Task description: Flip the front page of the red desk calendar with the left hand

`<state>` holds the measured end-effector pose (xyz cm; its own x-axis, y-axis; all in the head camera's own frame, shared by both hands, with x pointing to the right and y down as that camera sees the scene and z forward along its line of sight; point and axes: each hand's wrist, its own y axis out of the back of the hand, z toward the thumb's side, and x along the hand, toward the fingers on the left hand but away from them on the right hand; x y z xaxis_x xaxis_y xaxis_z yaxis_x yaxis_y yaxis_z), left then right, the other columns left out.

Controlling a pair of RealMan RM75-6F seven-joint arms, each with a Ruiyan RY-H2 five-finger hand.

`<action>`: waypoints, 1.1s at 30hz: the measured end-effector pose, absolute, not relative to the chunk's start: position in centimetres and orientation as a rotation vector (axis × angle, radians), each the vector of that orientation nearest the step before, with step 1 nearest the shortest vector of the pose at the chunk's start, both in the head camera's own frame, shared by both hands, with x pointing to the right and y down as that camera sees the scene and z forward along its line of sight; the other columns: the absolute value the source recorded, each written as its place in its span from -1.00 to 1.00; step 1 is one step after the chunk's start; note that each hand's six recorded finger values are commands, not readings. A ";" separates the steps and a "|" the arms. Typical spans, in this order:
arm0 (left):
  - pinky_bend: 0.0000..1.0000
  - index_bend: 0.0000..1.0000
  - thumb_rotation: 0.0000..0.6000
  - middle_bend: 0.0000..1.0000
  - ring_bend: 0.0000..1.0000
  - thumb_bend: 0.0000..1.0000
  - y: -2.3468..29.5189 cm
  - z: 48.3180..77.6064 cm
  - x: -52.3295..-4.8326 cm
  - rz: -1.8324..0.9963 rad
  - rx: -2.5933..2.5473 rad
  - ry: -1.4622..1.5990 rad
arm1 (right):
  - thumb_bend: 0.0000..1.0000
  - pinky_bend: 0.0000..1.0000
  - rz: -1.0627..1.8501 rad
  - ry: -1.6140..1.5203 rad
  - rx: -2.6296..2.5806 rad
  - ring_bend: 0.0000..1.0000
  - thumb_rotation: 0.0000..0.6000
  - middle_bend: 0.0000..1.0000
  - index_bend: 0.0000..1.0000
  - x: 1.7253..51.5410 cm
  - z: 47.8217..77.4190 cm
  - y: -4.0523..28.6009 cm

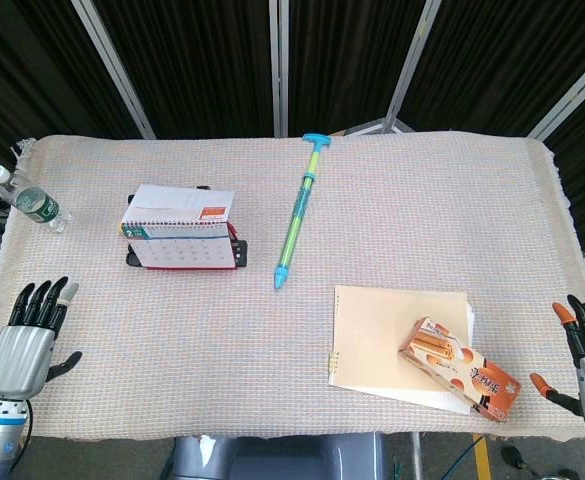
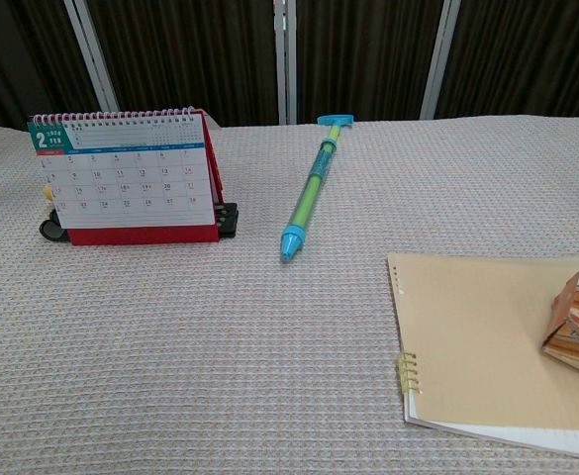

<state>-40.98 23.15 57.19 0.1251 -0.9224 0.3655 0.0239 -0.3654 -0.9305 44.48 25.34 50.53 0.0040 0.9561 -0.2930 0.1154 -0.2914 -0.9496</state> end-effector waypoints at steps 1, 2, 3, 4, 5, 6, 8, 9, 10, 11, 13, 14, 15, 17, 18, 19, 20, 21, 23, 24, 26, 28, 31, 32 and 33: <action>-1.00 -1.00 1.00 -1.00 -1.00 -1.00 23.2 57.2 -41.0 -1.378 -1.536 0.909 | -0.86 -1.00 1.381 -1.148 -1.510 -1.00 1.00 -1.00 -0.98 44.5 50.6 25.3; -1.00 -1.00 1.00 -1.00 -1.00 -1.00 23.2 57.2 -41.0 -1.378 -1.536 0.909 | -0.86 -1.00 1.381 -1.147 -1.510 -1.00 1.00 -1.00 -0.98 44.5 50.6 25.3; -1.00 -1.00 1.00 -1.00 -1.00 -1.00 23.2 57.2 -40.9 -1.378 -1.536 0.909 | -0.86 -1.00 1.381 -1.146 -1.510 -1.00 1.00 -1.00 -0.98 44.5 50.6 25.3; -1.00 -1.00 1.00 -1.00 -1.00 -1.00 23.2 57.3 -40.9 -1.378 -1.535 0.908 | -0.86 -1.00 1.381 -1.146 -1.510 -1.00 1.00 -1.00 -0.98 44.5 50.6 25.3; -1.00 -1.00 1.00 -1.00 -1.00 -1.00 23.2 57.3 -40.9 -1.378 -1.535 0.908 | -0.86 -1.00 1.381 -1.146 -1.511 -1.00 1.00 -1.00 -0.98 44.5 50.6 25.4; -1.00 -1.00 1.00 -1.00 -1.00 -1.00 23.2 57.3 -40.9 -1.379 -1.535 0.908 | -0.86 -1.00 1.380 -1.146 -1.511 -1.00 1.00 -1.00 -0.98 44.5 50.6 25.4; -1.00 -1.00 1.00 -1.00 -1.00 -1.00 23.2 57.3 -40.9 -1.379 -1.535 0.909 | -0.86 -1.00 1.378 -1.147 -1.511 -1.00 1.00 -1.00 -0.98 44.4 50.6 25.4; -1.00 -1.00 1.00 -1.00 -1.00 -1.00 23.2 57.3 -41.0 -1.380 -1.535 0.910 | -0.86 -1.00 1.378 -1.146 -1.511 -1.00 1.00 -1.00 -0.98 44.4 50.6 25.4; -1.00 -1.00 1.00 -1.00 -1.00 -1.00 23.2 57.3 -41.0 -1.381 -1.536 0.912 | -0.86 -1.00 1.378 -1.146 -1.513 -1.00 1.00 -1.00 -0.98 44.4 50.6 25.4; -1.00 -1.00 1.00 -1.00 -1.00 -1.00 23.2 57.3 -41.0 -1.381 -1.537 0.913 | -0.86 -1.00 1.377 -1.147 -1.515 -1.00 1.00 -1.00 -0.98 44.4 50.6 25.4; -1.00 -1.00 1.00 -1.00 -1.00 -1.00 23.1 57.4 -41.0 -1.381 -1.540 0.915 | -0.86 -1.00 1.373 -1.147 -1.514 -1.00 1.00 -1.00 -0.98 44.3 50.6 25.3; -1.00 -1.00 1.00 -1.00 -1.00 -1.00 23.0 57.4 -41.0 -1.380 -1.542 0.919 | -0.86 -1.00 1.372 -1.146 -1.514 -1.00 1.00 -1.00 -0.98 44.3 50.6 25.3; -1.00 -1.00 1.00 -1.00 -1.00 -1.00 23.0 57.4 -41.0 -1.379 -1.543 0.921 | -0.86 -1.00 1.373 -1.146 -1.516 -1.00 1.00 -1.00 -0.98 44.3 50.7 25.3; -1.00 -1.00 1.00 -1.00 -1.00 -0.88 22.8 57.4 -41.0 -1.374 -1.550 0.934 | -0.86 -1.00 1.376 -1.146 -1.517 -1.00 1.00 -1.00 -0.98 44.3 50.8 25.3; -0.96 -1.00 1.00 -1.00 -1.00 -0.68 22.7 57.4 -41.0 -1.370 -1.553 0.942 | -0.86 -1.00 1.380 -1.146 -1.520 -1.00 1.00 -1.00 -0.98 44.3 50.9 25.3; -0.89 -1.00 1.00 -1.00 -0.97 -0.50 22.6 57.4 -40.9 -1.365 -1.558 0.955 | -0.86 -1.00 1.381 -1.147 -1.523 -1.00 1.00 -1.00 -0.98 44.3 50.9 25.2; -0.72 -1.00 1.00 -0.95 -0.85 -0.22 22.5 57.4 -40.9 -1.360 -1.562 0.967 | -0.86 -1.00 1.382 -1.147 -1.526 -1.00 1.00 -1.00 -0.98 44.3 51.0 25.2; -0.56 -1.00 1.00 -0.86 -0.71 -0.06 22.4 57.4 -40.9 -1.355 -1.566 0.982 | -0.86 -1.00 1.382 -1.147 -1.529 -1.00 1.00 -1.00 -0.98 44.3 51.1 25.2; -0.15 -1.00 1.00 -0.39 -0.18 0.29 21.9 57.3 -41.0 -1.344 -1.571 1.041 | -0.86 -1.00 1.381 -1.149 -1.531 -1.00 1.00 -1.00 -0.98 44.3 51.1 25.2; -0.07 -1.00 1.00 -0.24 -0.05 0.37 21.7 57.3 -41.0 -1.339 -1.570 1.075 | -0.86 -1.00 1.379 -1.151 -1.532 -1.00 1.00 -1.00 -0.98 44.4 51.1 25.1; 0.05 -1.00 1.00 0.01 0.17 0.50 21.1 57.4 -40.8 -1.323 -1.573 1.157 | -0.86 -1.00 1.376 -1.157 -1.533 -1.00 1.00 -1.00 -0.98 44.4 51.0 25.1; 0.10 -1.00 1.00 0.10 0.26 0.58 20.6 57.8 -40.5 -1.311 -1.593 1.231 | -0.86 -1.00 1.372 -1.165 -1.535 -1.00 1.00 -1.00 -0.98 44.6 51.0 25.0; 0.13 -1.00 1.00 0.15 0.30 0.70 20.1 58.8 -40.0 -1.321 -1.634 1.282 | -0.86 -1.00 1.369 -1.175 -1.537 -1.00 1.00 -1.00 -0.98 44.7 51.0 24.9; 0.14 -1.00 1.00 0.15 0.30 0.71 20.0 59.2 -39.9 -1.330 -1.650 1.292 | -0.86 -1.00 1.368 -1.177 -1.538 -1.00 1.00 -1.00 -0.98 44.7 50.9 24.9; 0.15 -1.00 1.00 0.16 0.31 0.73 19.8 59.6 -39.8 -1.341 -1.668 1.302 | -0.86 -1.00 1.367 -1.178 -1.539 -1.00 1.00 -1.00 -0.98 44.8 50.9 24.9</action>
